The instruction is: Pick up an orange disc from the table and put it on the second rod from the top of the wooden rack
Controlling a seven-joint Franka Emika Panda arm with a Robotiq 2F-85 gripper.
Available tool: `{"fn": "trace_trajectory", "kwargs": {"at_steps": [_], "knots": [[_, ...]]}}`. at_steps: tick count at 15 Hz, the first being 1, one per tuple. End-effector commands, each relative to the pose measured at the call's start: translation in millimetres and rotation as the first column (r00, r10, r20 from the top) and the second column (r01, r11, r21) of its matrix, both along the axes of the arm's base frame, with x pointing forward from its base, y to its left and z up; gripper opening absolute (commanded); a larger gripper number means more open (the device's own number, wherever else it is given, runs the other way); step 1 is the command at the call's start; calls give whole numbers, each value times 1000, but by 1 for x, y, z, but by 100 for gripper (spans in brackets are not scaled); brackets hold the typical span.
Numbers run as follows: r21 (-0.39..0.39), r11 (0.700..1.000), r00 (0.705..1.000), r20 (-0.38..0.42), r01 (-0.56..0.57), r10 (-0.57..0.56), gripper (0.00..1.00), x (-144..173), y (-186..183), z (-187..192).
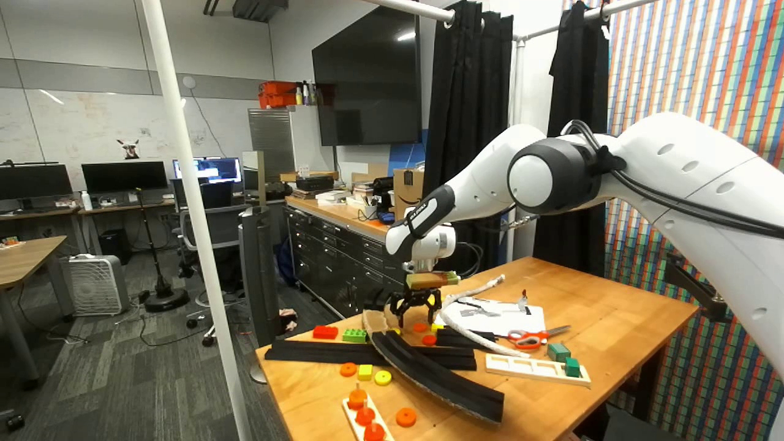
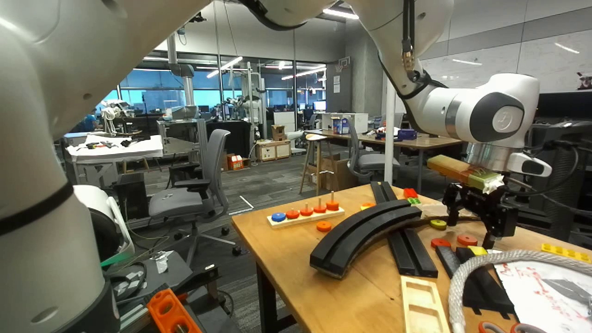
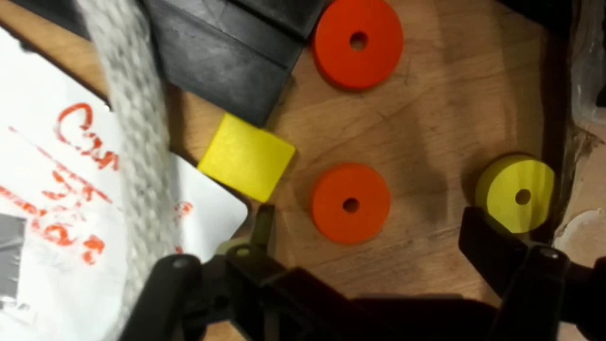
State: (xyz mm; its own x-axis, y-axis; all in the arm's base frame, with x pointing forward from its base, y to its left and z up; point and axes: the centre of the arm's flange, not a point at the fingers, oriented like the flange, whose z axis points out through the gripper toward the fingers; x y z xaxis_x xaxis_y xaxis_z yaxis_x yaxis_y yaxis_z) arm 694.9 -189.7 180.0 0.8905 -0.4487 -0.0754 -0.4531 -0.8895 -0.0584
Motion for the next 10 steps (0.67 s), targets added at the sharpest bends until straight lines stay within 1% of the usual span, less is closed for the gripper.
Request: {"fn": "trace_trajectory", "kwargs": {"at_steps": [1, 5, 6, 7, 9, 10], "knots": [[35, 999, 1000, 0, -10, 10, 100, 3, -3, 9], [34, 999, 1000, -7, -20, 20, 100, 5, -2, 7], [31, 999, 1000, -8, -22, 23, 75, 5, -2, 7], [29, 999, 1000, -8, -24, 25, 73, 5, -2, 7], [28, 999, 1000, -6, -26, 26, 59, 5, -2, 8], [27, 999, 1000, -5, -25, 25, 49, 5, -3, 8]]}}
